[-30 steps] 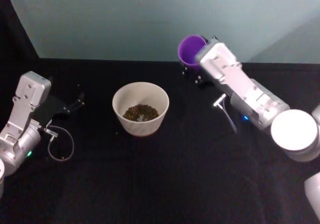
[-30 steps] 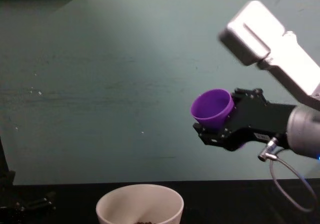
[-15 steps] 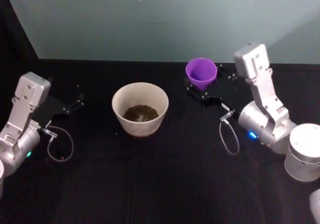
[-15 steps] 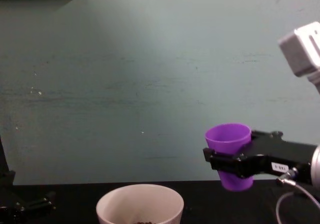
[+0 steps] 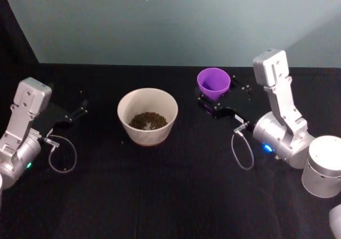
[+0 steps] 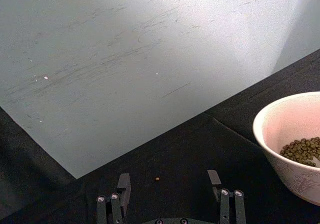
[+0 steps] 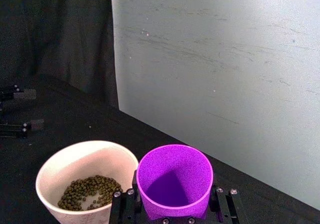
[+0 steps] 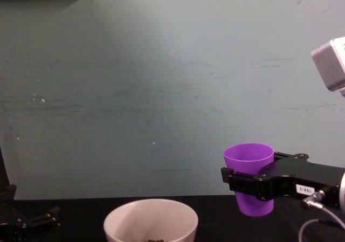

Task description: Pick up the cup and pour the mung beans from the cup into the bowl.

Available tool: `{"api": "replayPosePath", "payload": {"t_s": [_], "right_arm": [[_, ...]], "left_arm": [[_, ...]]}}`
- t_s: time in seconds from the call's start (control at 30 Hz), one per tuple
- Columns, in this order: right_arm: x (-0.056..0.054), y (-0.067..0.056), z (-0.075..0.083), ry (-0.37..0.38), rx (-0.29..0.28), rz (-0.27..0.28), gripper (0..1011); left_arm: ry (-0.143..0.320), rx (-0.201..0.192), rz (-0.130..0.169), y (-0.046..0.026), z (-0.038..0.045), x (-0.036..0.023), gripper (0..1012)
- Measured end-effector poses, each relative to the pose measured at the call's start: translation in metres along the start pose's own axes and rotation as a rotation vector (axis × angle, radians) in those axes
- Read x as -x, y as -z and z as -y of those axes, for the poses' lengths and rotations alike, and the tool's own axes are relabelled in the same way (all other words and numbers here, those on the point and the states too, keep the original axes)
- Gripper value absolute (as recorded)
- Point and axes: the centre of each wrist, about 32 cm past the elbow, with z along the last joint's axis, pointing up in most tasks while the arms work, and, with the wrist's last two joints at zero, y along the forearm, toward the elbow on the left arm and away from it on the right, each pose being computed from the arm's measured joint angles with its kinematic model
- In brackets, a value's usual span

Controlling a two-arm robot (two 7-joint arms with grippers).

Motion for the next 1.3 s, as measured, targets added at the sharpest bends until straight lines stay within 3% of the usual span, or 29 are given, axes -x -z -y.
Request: {"api": "replayPosePath", "payload": {"t_s": [0.37, 0.53, 1.07, 1.3], "right_arm": [[0.0, 0.0, 0.0, -0.002, 0.001, -0.001, 732], [-0.001, 0.006, -0.001, -0.007, 0.005, -0.013, 732], [-0.002, 0.049, -0.002, -0.03, -0.016, -0.098, 732], [0.001, 0.062, -0.004, -0.042, -0.005, -0.122, 732]], "left_arm": [[0.0, 0.0, 0.0, 0.0, 0.0, 0.0, 1000], [0.0, 0.0, 0.0, 0.0, 0.0, 0.0, 1000], [0.0, 0.0, 0.0, 0.0, 0.0, 0.0, 1000], [0.0, 0.0, 0.0, 0.0, 0.0, 0.0, 1000]]}}
